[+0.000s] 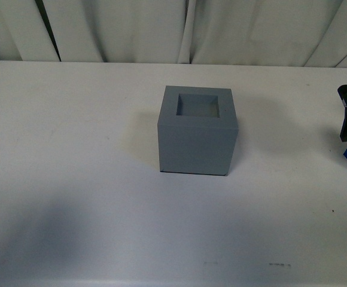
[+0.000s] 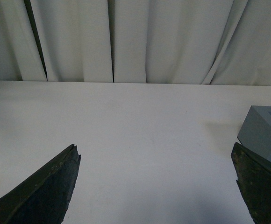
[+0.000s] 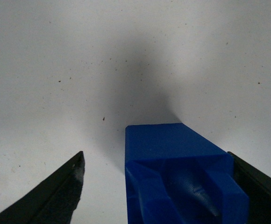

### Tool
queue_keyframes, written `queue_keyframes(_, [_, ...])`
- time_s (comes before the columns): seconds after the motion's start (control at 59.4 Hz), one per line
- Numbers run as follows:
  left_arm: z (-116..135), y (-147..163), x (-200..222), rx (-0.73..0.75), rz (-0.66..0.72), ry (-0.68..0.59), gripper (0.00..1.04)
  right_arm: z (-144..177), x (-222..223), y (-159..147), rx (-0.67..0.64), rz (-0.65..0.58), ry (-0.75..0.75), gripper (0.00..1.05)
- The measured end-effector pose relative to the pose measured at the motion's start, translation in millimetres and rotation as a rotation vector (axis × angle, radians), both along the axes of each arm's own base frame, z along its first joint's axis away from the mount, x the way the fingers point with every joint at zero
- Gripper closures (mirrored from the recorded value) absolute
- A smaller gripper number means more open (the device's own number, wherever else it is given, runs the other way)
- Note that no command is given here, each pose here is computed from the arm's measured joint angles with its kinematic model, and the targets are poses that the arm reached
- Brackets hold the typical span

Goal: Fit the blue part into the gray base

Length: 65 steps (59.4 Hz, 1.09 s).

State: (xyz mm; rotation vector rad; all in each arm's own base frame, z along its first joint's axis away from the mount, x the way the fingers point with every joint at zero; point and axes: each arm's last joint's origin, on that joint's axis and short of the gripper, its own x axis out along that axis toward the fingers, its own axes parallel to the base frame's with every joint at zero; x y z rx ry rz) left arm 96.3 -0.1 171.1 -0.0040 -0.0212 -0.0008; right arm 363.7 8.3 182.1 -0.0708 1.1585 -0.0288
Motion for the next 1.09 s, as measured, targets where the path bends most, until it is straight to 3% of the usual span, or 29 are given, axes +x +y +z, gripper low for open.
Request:
queue_keyframes(0.202, [0, 0, 0, 0.000, 0.000, 0.000, 0.06, -1, 3, 2, -0.005, 0.003, -0.001, 0.56])
queue_keyframes(0.555, [0, 0, 0, 0.000, 0.000, 0.000, 0.06, 26, 10, 14, 0.032, 0.082, -0.025, 0.57])
queue_keyframes(0.707, [0, 0, 0, 0.000, 0.000, 0.000, 0.06, 68, 13, 33, 0.064, 0.257, -0.093, 0.57])
queue_keyframes(1.094, [0, 0, 0, 0.000, 0.000, 0.000, 0.06, 126, 13, 82, 0.078, 0.629, -0.183, 0.57])
